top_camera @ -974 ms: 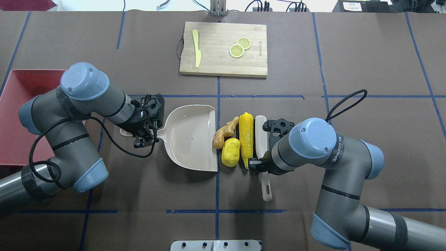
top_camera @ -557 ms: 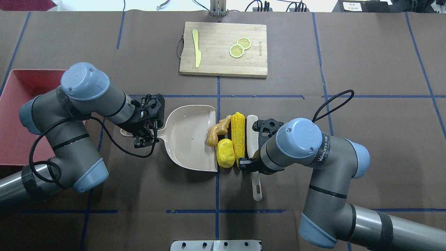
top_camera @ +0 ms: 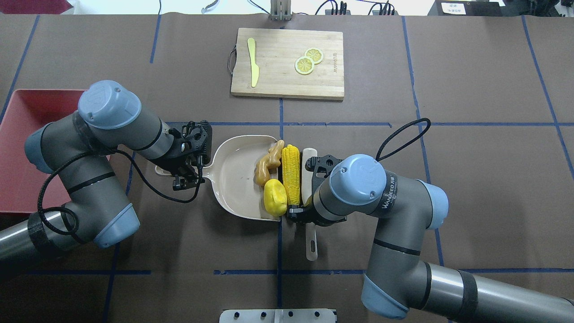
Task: Sweep and dump trash into bin
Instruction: 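Sweep the corn, potato and ginger into the dustpan with the brush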
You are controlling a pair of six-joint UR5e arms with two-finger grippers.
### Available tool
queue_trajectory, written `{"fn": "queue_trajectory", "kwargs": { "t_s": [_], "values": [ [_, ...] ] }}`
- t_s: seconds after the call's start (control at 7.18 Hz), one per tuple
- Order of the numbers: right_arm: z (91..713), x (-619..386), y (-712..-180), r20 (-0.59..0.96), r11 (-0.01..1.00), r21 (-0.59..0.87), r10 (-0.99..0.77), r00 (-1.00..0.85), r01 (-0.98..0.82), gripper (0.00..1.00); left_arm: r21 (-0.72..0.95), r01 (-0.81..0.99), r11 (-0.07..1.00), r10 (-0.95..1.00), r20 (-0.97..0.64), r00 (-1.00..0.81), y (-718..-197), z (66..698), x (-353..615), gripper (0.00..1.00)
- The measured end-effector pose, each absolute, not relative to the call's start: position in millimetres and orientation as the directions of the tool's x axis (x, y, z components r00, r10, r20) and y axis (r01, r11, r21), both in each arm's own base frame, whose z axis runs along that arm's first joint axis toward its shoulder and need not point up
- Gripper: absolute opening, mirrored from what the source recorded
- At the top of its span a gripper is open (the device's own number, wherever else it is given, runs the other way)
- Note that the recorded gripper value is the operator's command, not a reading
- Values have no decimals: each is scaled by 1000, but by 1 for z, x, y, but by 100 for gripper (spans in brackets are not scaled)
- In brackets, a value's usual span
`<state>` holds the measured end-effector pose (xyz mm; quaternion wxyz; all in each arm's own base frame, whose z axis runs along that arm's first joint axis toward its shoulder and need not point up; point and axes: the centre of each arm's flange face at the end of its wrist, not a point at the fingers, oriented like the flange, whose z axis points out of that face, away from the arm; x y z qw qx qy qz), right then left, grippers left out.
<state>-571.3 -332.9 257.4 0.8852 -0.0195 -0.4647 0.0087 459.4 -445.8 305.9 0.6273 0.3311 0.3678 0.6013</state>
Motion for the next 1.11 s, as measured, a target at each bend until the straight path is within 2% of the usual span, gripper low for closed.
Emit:
{"fn": "queue_trajectory", "kwargs": {
  "t_s": [1.11],
  "values": [
    [216, -615, -330, 833, 1000, -5, 12, 554, -14, 0, 859, -508, 56, 998, -62, 5, -445, 304, 459, 1]
  ]
}}
